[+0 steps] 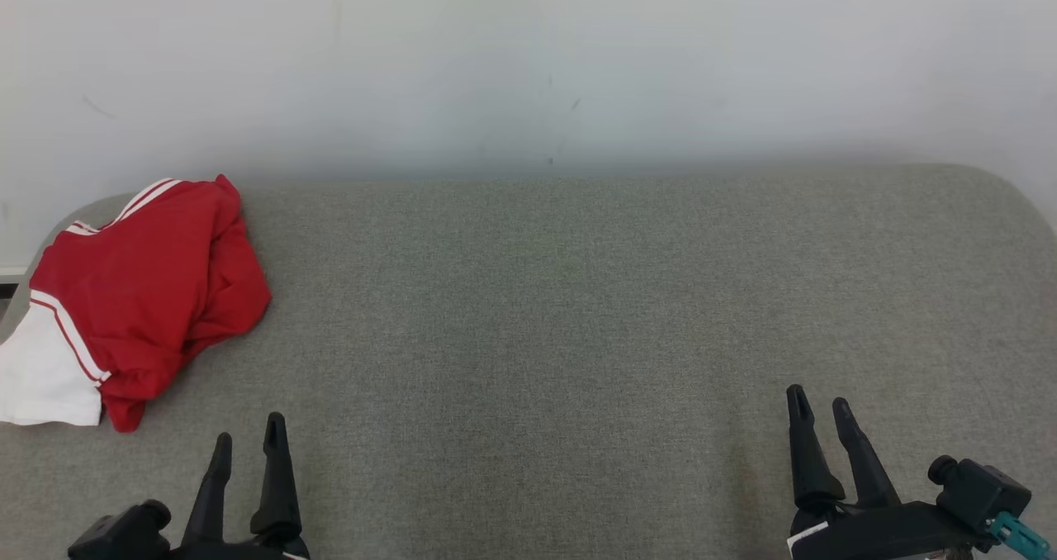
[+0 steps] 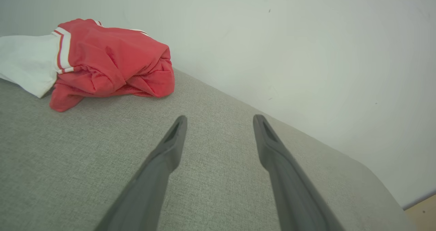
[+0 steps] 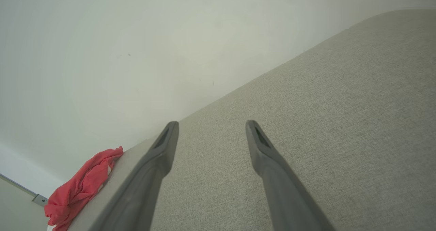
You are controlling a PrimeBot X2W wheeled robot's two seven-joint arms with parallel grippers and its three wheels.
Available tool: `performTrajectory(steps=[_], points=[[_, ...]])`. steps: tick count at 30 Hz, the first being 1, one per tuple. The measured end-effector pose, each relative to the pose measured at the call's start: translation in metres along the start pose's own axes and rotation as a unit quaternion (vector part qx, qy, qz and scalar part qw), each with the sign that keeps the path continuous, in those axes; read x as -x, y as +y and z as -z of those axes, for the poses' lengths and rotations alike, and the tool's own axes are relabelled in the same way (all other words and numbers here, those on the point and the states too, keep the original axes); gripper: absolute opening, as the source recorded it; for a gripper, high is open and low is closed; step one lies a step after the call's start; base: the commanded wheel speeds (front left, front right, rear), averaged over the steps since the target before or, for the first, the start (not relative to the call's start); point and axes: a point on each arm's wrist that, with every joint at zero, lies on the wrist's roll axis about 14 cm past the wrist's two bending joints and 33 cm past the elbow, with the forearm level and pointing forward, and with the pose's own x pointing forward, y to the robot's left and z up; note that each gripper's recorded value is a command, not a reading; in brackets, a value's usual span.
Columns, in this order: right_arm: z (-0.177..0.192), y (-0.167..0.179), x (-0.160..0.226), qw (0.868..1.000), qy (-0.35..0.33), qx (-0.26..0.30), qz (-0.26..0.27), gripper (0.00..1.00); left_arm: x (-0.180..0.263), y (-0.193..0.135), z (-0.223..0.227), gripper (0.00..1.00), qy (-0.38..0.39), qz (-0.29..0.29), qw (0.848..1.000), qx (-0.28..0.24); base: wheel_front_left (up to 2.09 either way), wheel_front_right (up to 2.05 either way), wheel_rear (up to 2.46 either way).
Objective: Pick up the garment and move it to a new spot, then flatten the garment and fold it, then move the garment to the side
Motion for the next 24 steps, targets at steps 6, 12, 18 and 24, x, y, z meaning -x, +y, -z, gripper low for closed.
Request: performTrajectory(steps=[6, 12, 18, 24], points=[[-0.001, 0.004, 0.0, 0.999, -0.003, 0.034, -0.008, 1.0, 0.0, -0.003, -0.003, 1.0, -0.008, 0.008, 0.999, -0.034, 0.0, 0.0, 0.0], [-0.002, 0.007, 0.0, 0.998, -0.008, 0.067, -0.015, 1.0, 0.0, -0.006, -0.006, 1.0, -0.016, 0.015, 0.997, -0.068, 0.0, 0.0, 0.0], [-0.003, 0.006, 0.003, 0.995, -0.011, 0.099, -0.017, 1.0, 0.0, -0.007, -0.009, 1.0, -0.022, 0.021, 0.995, -0.099, 0.0, 0.0, 0.0], [-0.007, 0.007, 0.003, 0.991, -0.02, 0.127, -0.02, 1.0, 0.002, -0.012, -0.009, 1.0, -0.026, 0.03, 0.991, -0.127, 0.0, 0.0, 0.0]])
